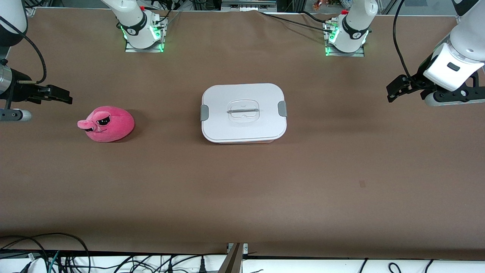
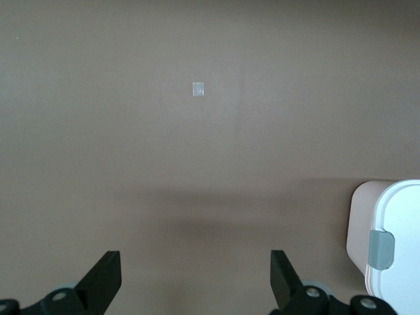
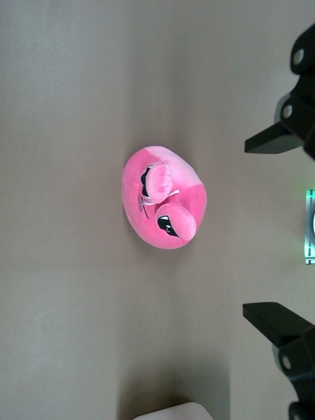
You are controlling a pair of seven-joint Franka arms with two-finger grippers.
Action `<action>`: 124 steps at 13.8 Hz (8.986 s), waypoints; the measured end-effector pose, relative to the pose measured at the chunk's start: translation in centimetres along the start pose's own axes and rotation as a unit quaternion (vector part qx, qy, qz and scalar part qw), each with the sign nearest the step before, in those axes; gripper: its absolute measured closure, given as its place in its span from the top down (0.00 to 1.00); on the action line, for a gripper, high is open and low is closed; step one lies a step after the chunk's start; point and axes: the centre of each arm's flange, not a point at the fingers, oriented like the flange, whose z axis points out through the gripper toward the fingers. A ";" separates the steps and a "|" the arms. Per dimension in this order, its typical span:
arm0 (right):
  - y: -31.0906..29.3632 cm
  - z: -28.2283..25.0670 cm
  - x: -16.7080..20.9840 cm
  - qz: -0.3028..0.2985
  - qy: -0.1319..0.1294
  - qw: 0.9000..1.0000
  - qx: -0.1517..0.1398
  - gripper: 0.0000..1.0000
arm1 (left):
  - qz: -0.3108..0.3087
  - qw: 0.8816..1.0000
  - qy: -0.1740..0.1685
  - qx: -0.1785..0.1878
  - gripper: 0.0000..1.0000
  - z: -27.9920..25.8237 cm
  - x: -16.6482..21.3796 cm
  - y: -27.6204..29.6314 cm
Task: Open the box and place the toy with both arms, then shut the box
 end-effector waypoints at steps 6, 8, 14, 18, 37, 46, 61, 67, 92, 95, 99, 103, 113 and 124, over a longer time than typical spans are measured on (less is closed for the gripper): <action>0.0 0.8 1.2 0.001 0.013 1.000 -0.001 1.00 | 0.052 0.999 -0.008 -0.004 1.00 0.7 -1.2 5.7; 0.0 1.5 1.8 0.001 0.011 1.000 -0.001 1.00 | 0.072 0.997 -0.020 -0.004 1.00 1.9 -1.4 7.9; 0.0 5.3 4.0 0.001 -0.012 1.000 -0.002 1.00 | 0.294 0.953 -0.077 -0.009 1.00 8.5 -5.1 22.2; 0.3 9.9 5.9 -0.008 -0.050 0.999 -0.002 1.00 | 0.453 0.886 -0.096 -0.033 1.00 12.6 -6.6 31.0; 4.6 19.5 0.7 -0.164 -0.125 0.978 0.012 1.00 | 0.688 0.724 -0.028 -0.041 0.41 24.4 -10.1 43.6; 4.3 24.3 1.3 -0.174 -0.051 0.983 -0.008 1.00 | 0.685 0.726 -0.029 -0.050 0.07 19.4 -10.6 43.3; 0.0 23.1 4.0 -0.189 0.026 0.982 0.002 0.09 | 0.667 0.716 -0.178 -0.099 0.07 11.5 5.8 10.7; -4.3 12.9 3.6 -0.228 -0.037 0.973 0.026 0.09 | 0.713 0.667 -0.173 -0.134 0.07 15.7 9.3 3.3; -48.2 13.5 -5.5 -0.407 0.036 0.906 -0.111 0.24 | 0.720 0.657 -0.175 -0.140 0.07 16.8 9.5 3.4; -50.6 11.6 -7.0 -0.357 0.063 0.926 -0.101 0.54 | 0.720 0.657 -0.175 -0.140 0.07 16.8 9.5 3.5; -50.4 3.5 -9.2 -0.319 0.072 0.940 -0.100 0.98 | 0.721 0.656 -0.175 -0.140 0.07 16.7 9.5 3.6; -45.9 -1.1 -7.5 -0.269 0.082 0.954 -0.100 1.00 | 0.721 0.655 -0.175 -0.140 0.07 16.7 9.4 3.6; -10.9 -2.1 7.7 0.008 0.027 1.000 -0.009 1.00 | 0.770 0.604 -0.149 -0.145 0.07 15.6 4.6 18.3; -1.2 3.1 2.8 0.076 0.027 0.997 -0.017 1.00 | 0.750 0.653 -0.060 -0.090 0.07 19.4 -6.2 40.9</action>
